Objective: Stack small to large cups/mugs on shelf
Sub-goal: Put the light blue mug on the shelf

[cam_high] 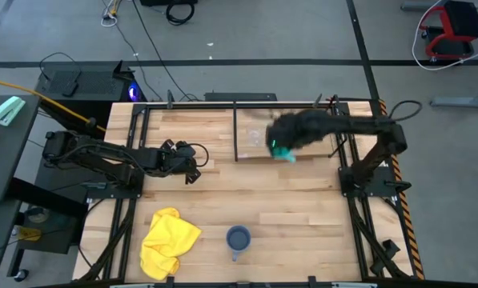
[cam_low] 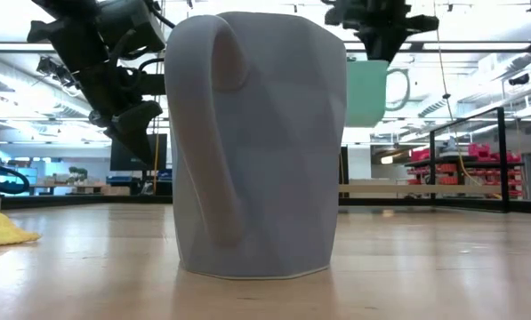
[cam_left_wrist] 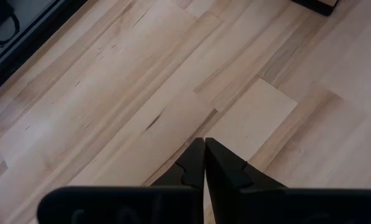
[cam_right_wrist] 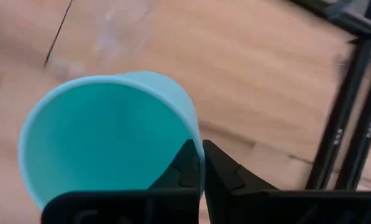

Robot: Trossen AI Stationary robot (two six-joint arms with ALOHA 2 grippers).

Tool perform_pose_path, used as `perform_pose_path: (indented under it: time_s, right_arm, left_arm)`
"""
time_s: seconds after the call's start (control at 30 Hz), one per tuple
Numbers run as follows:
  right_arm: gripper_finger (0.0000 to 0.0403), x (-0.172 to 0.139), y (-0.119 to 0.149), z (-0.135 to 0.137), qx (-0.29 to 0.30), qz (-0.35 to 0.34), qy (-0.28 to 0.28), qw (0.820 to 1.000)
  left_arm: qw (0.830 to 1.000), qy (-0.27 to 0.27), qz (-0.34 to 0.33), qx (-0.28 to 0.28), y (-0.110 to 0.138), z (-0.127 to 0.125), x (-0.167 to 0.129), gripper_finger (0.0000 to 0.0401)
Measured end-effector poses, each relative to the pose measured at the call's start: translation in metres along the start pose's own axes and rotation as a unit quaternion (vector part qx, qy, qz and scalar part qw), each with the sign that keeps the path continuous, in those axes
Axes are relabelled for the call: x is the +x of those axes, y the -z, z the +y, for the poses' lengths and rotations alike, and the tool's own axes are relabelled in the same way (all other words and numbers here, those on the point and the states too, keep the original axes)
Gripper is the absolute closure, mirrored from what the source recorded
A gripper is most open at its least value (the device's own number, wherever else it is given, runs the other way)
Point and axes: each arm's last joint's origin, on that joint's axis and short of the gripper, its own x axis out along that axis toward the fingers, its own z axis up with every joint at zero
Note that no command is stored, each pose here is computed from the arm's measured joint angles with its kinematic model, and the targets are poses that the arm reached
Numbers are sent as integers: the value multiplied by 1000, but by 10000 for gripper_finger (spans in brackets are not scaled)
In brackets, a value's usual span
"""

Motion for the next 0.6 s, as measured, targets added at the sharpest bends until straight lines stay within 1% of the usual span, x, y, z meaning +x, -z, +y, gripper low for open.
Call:
perform_pose_path:
  time_s: [0.17, 0.27, 0.37, 0.5, 0.6]
  right_arm:
    - [396, 0, -37, -41, 106, -15, 9, 994]
    - [399, 3, -50, -55, 153, -34, 28, 987]
    - [399, 12, -58, -53, 163, -26, 34, 986]
    - [399, 28, -65, -42, 141, 2, 33, 989]
    - [399, 37, -68, -39, 144, 12, 45, 988]
  left_arm:
    - [1000, 1, -1, 1, 0, 0, 0, 376]
    - [1000, 1, -1, 2, 0, 0, 0, 374]
    - [1000, 1, -1, 2, 0, 0, 0, 376]
    - [1000, 1, -1, 1, 0, 0, 0, 383]
    - [1000, 1, -2, -1, 0, 0, 0, 386]
